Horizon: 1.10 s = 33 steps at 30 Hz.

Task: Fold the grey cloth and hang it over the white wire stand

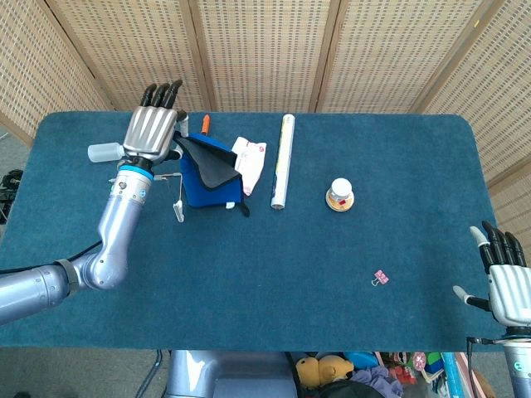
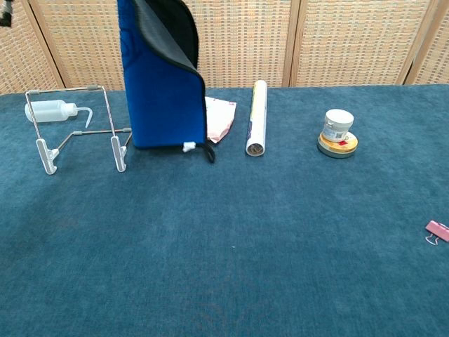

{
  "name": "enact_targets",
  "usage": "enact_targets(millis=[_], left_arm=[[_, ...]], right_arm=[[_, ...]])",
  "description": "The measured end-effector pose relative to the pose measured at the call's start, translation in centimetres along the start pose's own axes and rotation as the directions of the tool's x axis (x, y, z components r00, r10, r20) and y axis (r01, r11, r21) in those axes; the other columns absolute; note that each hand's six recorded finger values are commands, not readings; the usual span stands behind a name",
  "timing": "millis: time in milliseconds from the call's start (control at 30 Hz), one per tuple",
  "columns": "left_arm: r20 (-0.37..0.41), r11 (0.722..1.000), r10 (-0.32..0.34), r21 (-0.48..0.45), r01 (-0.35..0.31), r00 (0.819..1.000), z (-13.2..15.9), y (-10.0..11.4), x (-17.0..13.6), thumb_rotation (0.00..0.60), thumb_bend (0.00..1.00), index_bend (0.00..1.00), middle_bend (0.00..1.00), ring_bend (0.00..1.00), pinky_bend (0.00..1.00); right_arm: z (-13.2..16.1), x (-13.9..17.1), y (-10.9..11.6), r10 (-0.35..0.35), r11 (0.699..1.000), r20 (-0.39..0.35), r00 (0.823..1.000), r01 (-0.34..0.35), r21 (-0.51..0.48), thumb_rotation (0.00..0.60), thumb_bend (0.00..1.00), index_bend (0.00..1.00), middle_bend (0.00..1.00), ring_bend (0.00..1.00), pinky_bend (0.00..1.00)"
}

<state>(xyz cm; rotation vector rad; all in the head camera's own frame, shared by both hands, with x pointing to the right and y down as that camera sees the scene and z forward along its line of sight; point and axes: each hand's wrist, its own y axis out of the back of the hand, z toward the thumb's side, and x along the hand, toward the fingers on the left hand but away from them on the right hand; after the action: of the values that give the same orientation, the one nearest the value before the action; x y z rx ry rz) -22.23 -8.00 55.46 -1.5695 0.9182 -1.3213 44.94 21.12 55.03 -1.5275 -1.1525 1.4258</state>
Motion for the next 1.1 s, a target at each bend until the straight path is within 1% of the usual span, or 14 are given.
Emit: enact_targets(millis=[133, 300, 400, 567, 833, 1100], left_arm=[[-0.033, 0.999, 0.009, -0.036, -0.01, 0.999, -1.6, 0.6, 0.6, 0.6, 0.6, 0.79, 0.0, 0.0, 0.0], [-0.073, 0.997, 0.004, -0.078, -0.009, 0.997, -4.1, 0.8, 1.0, 0.6, 0.6, 0.79, 0.0, 0.0, 0.0], [-0.091, 0.996, 0.008, -0.085, -0.016, 0.996, -5.6, 1.2, 0.8, 0.6, 0.6, 0.79, 0.0, 0.0, 0.0], [-0.111, 0.995, 0.02, -0.099, -0.031, 0.994, -7.4, 2.2, 0.5, 0.6, 0.6, 0.79, 0.0, 0.0, 0.0], [-0.148, 0.993, 0.048, -0.103, -0.063, 0.988, -10.6, 4.3, -0.5, 0.6, 0.61, 0.79, 0.0, 0.0, 0.0], [-0.148, 0.991, 0.011, -0.132, -0.031, 0.989, -12.3, 3.3, -1.7, 0.6, 0.6, 0.79, 0.0, 0.0, 0.0]], right_arm=[[0.3, 0.0, -0.2, 0.004, 1.0, -0.006, 1.0, -0.004, 0.009, 0.6, 0.0, 0.0, 0.0, 0.0, 0.0], [0.5, 0.0, -0.4, 0.009, 1.0, -0.007, 1.0, -0.009, 0.011, 0.6, 0.0, 0.0, 0.0, 0.0, 0.0], [0.4, 0.0, -0.5, 0.011, 1.0, -0.006, 1.0, -0.011, 0.011, 0.6, 0.0, 0.0, 0.0, 0.0, 0.0], [0.6, 0.0, -0.5, 0.013, 1.0, -0.011, 1.0, -0.012, 0.011, 0.6, 0.0, 0.0, 0.0, 0.0, 0.0], [1.0, 0.3, -0.4, 0.009, 1.0, -0.027, 1.0, -0.009, 0.009, 0.6, 0.0, 0.0, 0.0, 0.0, 0.0], [1.3, 0.5, -0.3, 0.007, 1.0, -0.039, 0.999, -0.007, 0.006, 0.6, 0.0, 0.0, 0.0, 0.0, 0.0]])
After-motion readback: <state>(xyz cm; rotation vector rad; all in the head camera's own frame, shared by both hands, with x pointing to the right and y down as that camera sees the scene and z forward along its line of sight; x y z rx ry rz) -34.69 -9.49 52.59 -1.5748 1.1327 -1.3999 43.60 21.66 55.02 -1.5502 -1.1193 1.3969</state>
